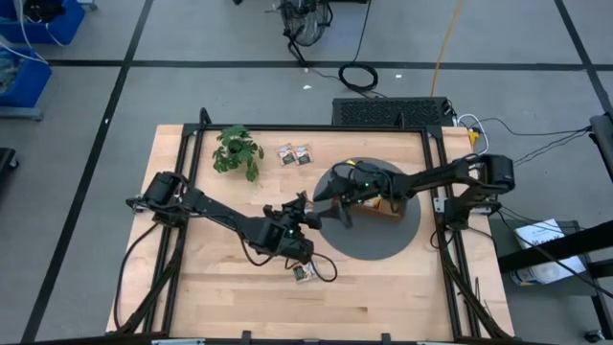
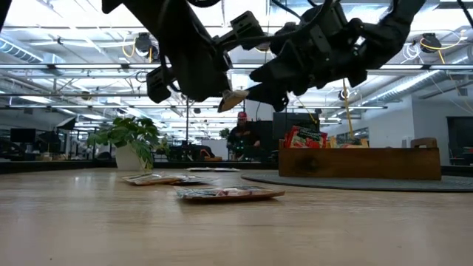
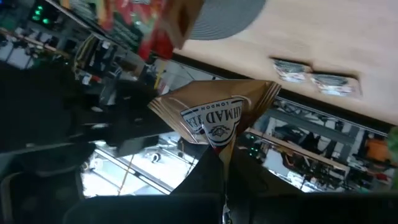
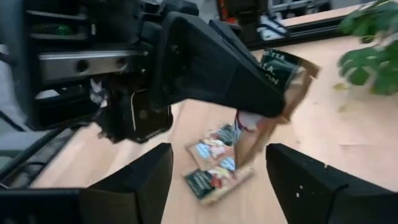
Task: Pick & Place Tea
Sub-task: Put the brown tea bag into the right section of the wooden organizer
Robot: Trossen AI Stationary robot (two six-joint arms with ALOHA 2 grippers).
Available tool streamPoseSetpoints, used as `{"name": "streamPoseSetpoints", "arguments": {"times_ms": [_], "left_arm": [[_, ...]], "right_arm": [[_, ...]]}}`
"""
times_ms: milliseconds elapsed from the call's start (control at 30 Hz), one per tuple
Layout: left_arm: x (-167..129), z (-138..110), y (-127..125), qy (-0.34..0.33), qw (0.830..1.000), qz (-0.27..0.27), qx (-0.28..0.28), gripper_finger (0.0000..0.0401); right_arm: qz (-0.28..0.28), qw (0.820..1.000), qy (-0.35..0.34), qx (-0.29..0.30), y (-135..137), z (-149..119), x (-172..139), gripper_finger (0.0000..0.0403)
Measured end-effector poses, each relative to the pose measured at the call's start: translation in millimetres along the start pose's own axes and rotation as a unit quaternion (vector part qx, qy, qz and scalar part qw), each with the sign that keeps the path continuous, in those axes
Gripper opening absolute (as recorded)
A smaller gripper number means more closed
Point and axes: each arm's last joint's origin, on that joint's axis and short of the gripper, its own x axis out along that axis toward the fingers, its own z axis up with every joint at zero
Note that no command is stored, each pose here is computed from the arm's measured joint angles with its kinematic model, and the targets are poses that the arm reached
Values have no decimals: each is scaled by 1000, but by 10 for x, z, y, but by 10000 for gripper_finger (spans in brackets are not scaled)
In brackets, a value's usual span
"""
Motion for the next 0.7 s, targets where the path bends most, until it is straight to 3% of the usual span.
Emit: {"name": "streamPoseSetpoints", "arguments": {"times_ms": [233, 467, 700], "left_arm": [[-129, 59, 136, -36, 998, 49, -26, 2], [-159, 73, 139, -41, 997, 53, -26, 2], [-129, 60, 135, -39, 997, 49, -34, 3]], "right_arm": [[36, 999, 2, 15, -66, 0, 157, 233], [40, 999, 2, 14, -82, -1, 189, 216], [47, 998, 22, 30, -81, -40, 187, 158]]}}
